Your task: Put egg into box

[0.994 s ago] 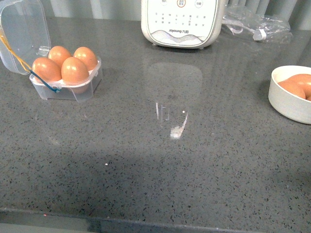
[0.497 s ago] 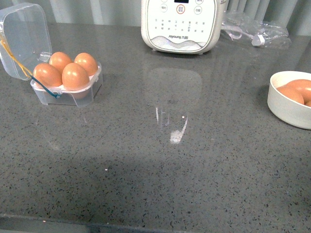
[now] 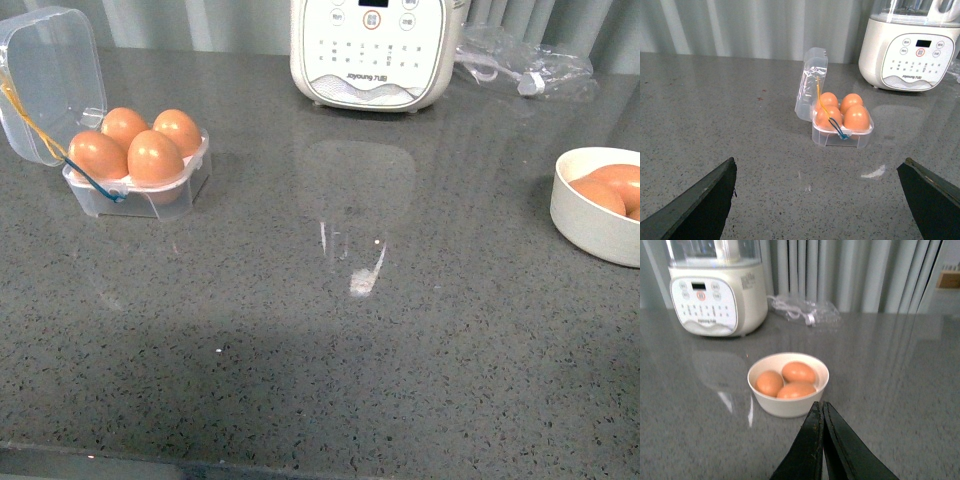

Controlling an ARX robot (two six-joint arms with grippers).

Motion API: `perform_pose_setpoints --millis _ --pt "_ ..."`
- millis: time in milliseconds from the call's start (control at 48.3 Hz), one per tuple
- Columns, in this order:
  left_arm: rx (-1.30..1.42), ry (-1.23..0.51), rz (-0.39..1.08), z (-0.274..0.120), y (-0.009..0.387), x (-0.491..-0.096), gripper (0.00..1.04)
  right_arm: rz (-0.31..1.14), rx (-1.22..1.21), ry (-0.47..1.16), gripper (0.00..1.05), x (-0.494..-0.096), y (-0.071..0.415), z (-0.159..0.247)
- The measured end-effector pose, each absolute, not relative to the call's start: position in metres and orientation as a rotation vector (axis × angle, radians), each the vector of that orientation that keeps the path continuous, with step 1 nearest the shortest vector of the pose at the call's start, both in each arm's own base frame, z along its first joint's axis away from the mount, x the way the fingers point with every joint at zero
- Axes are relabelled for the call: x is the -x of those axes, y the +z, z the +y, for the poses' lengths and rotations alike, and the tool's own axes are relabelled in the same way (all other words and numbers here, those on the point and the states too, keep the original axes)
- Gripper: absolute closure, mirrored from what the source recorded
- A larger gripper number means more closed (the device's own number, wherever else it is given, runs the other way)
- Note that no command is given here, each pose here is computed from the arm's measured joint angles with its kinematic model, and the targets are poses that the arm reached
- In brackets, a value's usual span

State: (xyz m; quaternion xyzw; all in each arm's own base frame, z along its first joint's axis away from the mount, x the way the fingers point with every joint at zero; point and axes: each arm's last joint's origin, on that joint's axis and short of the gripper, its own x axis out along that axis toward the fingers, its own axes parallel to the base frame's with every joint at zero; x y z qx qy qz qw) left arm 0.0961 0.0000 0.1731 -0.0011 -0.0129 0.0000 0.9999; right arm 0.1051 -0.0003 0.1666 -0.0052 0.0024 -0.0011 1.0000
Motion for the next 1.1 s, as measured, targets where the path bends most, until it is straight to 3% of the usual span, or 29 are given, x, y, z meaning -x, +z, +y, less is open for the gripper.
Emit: perform_pose_setpoints --millis 414,890,1097 --pt "0.002 0.000 -0.026 0.0000 0.1731 -0.0960 0.07 -0.003 0.011 -0.002 1.01 -0.0976 0.1654 -0.0003" --pt "0.002 0.000 -0.026 0.0000 0.1731 -0.0960 0.07 -0.003 0.010 -0.002 0.07 -0.0976 0.1654 -0.0003" --pt "0.002 0.000 -0.026 0.0000 0.1731 -0.0960 0.07 -0.003 0.010 -0.002 0.07 -0.0976 0.1654 -0.0003"
